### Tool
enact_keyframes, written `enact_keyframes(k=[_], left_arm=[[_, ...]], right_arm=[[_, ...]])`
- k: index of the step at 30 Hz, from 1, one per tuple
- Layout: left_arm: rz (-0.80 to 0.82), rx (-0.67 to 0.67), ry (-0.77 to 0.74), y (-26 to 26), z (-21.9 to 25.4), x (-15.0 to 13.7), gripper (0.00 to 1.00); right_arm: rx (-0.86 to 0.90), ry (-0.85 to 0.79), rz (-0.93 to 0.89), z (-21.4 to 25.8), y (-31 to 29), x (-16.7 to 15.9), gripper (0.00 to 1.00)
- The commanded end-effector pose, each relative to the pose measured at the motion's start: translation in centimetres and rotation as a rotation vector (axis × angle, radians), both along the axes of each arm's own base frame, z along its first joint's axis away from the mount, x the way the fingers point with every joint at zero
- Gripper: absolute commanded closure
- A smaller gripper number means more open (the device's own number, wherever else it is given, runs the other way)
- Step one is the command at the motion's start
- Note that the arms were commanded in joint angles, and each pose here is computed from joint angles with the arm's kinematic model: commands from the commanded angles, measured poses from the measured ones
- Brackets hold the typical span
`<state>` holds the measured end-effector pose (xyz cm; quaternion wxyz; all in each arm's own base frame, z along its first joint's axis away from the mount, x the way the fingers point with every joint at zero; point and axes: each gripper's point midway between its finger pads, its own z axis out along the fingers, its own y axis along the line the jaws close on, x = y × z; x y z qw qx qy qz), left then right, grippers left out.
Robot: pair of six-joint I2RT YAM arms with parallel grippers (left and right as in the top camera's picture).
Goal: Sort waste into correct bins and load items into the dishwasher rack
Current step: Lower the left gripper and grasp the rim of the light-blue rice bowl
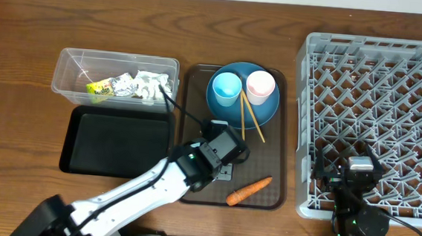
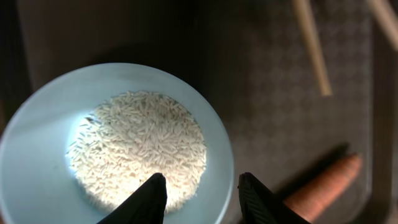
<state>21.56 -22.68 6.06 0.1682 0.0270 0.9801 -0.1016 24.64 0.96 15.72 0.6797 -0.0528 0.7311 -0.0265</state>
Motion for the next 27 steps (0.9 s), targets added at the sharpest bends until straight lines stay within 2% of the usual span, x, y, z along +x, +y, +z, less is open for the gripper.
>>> enact_keyframes(k=[1,27], left_arm=[[0.019,0.035,-0.015,0.2,-0.8,0.5,0.59],[0.016,0.036,-0.014,-0.6,-2.5,1.2,0.59]], right_arm=[[0.007,0.004,-0.005,-0.1,-0.1,0.0,0.01],[0.007,0.003,-0.006,-0.1,-0.1,0.0,0.01]])
